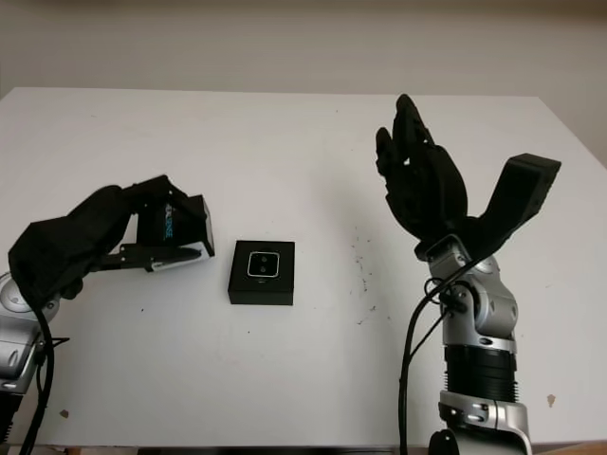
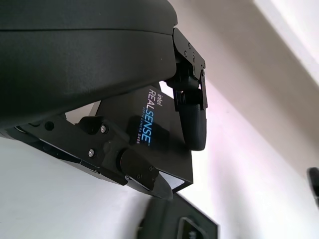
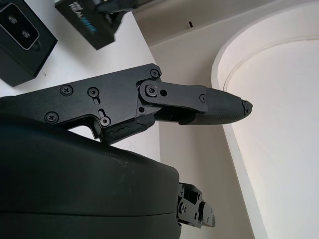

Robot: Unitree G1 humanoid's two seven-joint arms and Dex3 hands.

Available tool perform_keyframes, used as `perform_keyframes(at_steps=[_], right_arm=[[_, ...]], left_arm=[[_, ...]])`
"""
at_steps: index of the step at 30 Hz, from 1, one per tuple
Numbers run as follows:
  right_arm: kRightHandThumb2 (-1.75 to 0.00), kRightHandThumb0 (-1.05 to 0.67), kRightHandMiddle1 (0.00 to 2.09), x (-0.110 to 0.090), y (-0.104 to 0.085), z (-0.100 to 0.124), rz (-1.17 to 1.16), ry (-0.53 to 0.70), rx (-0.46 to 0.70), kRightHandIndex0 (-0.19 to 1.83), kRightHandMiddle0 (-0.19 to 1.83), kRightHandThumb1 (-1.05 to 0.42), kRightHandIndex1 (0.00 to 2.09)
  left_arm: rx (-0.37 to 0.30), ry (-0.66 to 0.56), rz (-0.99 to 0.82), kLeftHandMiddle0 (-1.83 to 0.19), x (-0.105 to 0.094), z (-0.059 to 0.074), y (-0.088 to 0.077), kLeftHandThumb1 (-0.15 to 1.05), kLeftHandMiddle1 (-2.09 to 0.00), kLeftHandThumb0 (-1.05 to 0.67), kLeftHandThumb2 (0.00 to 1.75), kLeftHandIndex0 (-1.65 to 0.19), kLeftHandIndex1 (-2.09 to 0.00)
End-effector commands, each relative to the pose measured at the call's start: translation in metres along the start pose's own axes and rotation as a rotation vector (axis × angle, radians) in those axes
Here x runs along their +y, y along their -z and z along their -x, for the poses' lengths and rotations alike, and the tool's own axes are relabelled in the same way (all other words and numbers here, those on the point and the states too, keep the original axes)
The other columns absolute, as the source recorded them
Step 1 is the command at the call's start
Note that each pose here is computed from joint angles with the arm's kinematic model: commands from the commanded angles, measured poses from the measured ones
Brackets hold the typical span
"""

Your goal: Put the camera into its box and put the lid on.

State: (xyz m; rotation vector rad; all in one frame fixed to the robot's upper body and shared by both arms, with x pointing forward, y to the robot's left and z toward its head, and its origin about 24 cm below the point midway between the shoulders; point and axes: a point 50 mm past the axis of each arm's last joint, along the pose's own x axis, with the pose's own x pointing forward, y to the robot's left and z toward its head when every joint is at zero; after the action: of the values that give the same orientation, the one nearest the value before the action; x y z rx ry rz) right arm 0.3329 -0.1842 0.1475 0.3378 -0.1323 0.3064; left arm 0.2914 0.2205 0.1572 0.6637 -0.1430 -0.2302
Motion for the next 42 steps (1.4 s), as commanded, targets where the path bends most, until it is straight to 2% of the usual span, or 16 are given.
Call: perform_keyframes(at_steps=[1, 6, 13, 21, 25, 33, 42], right_arm=[[-0.51, -0.67, 0.05, 0.000, -0.003, 0.001, 0.018, 0.003, -0.013, -0.18, -0.17, -1.05, 0.03], [-0.52, -0.68, 0.05, 0.003, -0.001, 0.000, 0.006, 0.008, -0.005, -0.18, -0.16, -1.05, 0.04], [-0.53, -0.71, 0.02, 0.004, 0.006, -0.001, -0.003, -0.019, 0.000, -0.19, -0.19, -1.05, 0.01], [-0.51, -0.72, 0.05, 0.006, 0.010, 0.002, -0.012, 0.000, 0.019, -0.17, -0.15, -1.05, 0.04], [-0.53, -0.71, 0.04, 0.008, 0.012, 0.002, -0.001, -0.008, 0.025, -0.17, -0.16, -1.05, 0.04], [-0.53, -0.73, 0.03, 0.009, 0.015, 0.002, -0.012, -0.018, 0.019, -0.19, -0.19, -1.05, 0.02], [-0.55, -0.72, 0.03, 0.009, 0.016, 0.001, -0.007, -0.022, 0.017, -0.19, -0.19, -1.05, 0.01]], left_arm=[[-0.032, -0.018, -0.009, -0.40, 0.002, 0.002, -0.014, 0.91, -1.33, -0.13, 0.06, -0.36, -1.42], [-0.083, 0.037, 0.016, -0.37, -0.004, 0.005, -0.033, 0.93, -1.38, -0.12, 0.06, -0.32, -1.45], [-0.142, 0.148, -0.003, -0.36, -0.017, 0.006, -0.043, 0.94, -1.37, -0.12, 0.06, -0.31, -1.43], [-0.177, 0.223, -0.024, -0.37, -0.035, 0.000, -0.041, 0.93, -1.32, -0.11, 0.05, -0.36, -1.37], [-0.195, 0.235, -0.032, -0.36, -0.045, -0.005, -0.040, 0.93, -1.38, -0.12, 0.05, -0.35, -1.41], [-0.200, 0.223, 0.018, -0.34, -0.063, -0.012, -0.040, 0.94, -1.45, -0.12, 0.05, -0.35, -1.47], [-0.175, 0.210, 0.052, -0.31, -0.080, -0.020, -0.036, 0.92, -1.53, -0.09, 0.05, -0.32, -1.56]])
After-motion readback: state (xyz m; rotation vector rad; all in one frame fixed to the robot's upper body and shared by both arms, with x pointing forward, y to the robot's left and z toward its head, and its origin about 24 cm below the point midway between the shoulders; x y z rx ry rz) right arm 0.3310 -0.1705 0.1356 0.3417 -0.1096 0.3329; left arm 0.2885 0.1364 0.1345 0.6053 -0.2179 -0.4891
